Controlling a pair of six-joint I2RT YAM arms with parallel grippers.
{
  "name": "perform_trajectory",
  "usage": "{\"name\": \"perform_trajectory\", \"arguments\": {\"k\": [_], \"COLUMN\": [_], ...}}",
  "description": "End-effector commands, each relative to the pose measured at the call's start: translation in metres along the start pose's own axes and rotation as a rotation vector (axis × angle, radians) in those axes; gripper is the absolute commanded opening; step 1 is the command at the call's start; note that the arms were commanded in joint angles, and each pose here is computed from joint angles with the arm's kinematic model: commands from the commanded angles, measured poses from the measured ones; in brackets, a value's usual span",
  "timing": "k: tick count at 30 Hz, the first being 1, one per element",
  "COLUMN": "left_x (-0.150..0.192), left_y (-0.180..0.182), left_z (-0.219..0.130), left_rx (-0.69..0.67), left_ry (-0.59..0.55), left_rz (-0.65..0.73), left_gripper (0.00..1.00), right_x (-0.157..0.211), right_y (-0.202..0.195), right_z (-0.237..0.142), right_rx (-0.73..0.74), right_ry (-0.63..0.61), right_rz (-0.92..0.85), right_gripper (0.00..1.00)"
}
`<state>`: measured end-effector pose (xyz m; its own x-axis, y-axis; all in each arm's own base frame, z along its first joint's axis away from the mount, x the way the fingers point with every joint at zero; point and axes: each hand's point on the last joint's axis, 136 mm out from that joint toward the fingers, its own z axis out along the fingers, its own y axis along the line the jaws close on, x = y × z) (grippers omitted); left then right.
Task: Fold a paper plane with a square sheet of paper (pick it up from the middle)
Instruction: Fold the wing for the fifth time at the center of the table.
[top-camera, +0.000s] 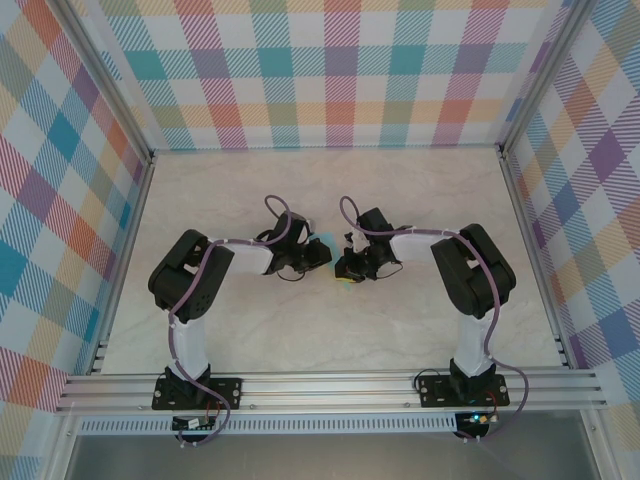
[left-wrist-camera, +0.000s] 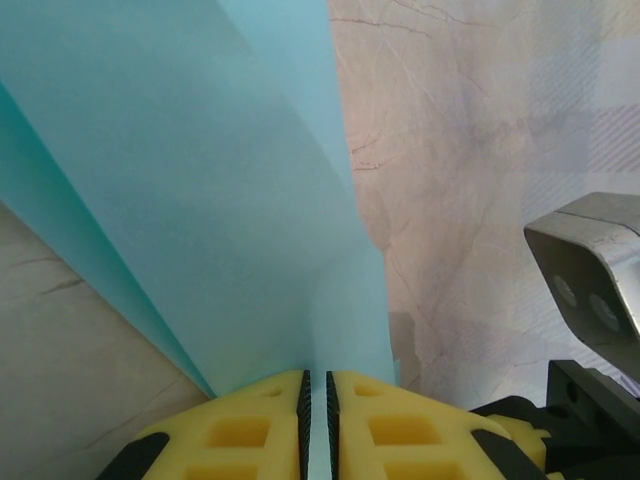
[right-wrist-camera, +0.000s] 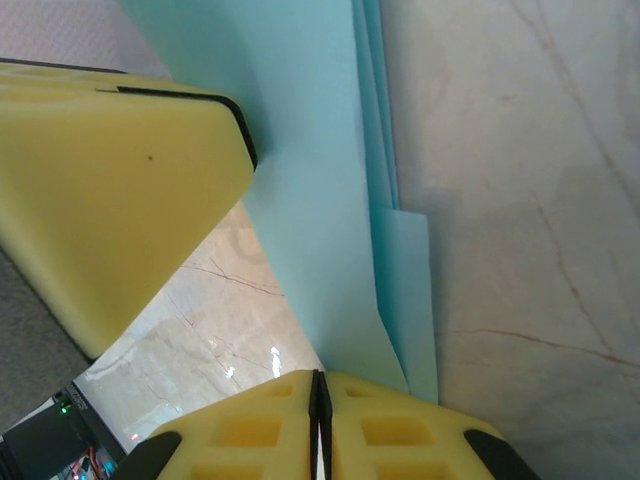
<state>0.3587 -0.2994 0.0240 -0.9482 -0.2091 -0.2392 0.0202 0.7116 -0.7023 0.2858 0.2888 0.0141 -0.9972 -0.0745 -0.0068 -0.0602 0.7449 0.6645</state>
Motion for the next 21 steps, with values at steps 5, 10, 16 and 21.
{"name": "perform_trajectory", "arguments": {"k": [5,10,16,21], "left_x": [-0.018,-0.034,-0.053,-0.065], "left_y": [0.055,0.066,0.068,0.067], "left_z": [0.005,-0.002,-0.008,-0.009], "left_rx": [-0.136,-0.177,-0.205,-0.222], "left_ry": [-0.005,-0.026,-0.059,-0.075], "left_rz": [0.011,0.012,0.023,0.033], "left_gripper": [0.17,0.17,0.17,0.17], "right_x": [0.046,0.049,0.052,0.054], "right_y": [-0.056,-0.060,-0.063,-0.064], "right_z": [0.019,0.019,0.019,0.019], "right_rx": [0.157,0.167,0.178,0.179], "right_ry": [0.132,0.138,0.143,0.146], "right_rz": [0.092,0.101,0.107,0.111], "right_gripper": [0.12,0.11,0.11,0.11]}}
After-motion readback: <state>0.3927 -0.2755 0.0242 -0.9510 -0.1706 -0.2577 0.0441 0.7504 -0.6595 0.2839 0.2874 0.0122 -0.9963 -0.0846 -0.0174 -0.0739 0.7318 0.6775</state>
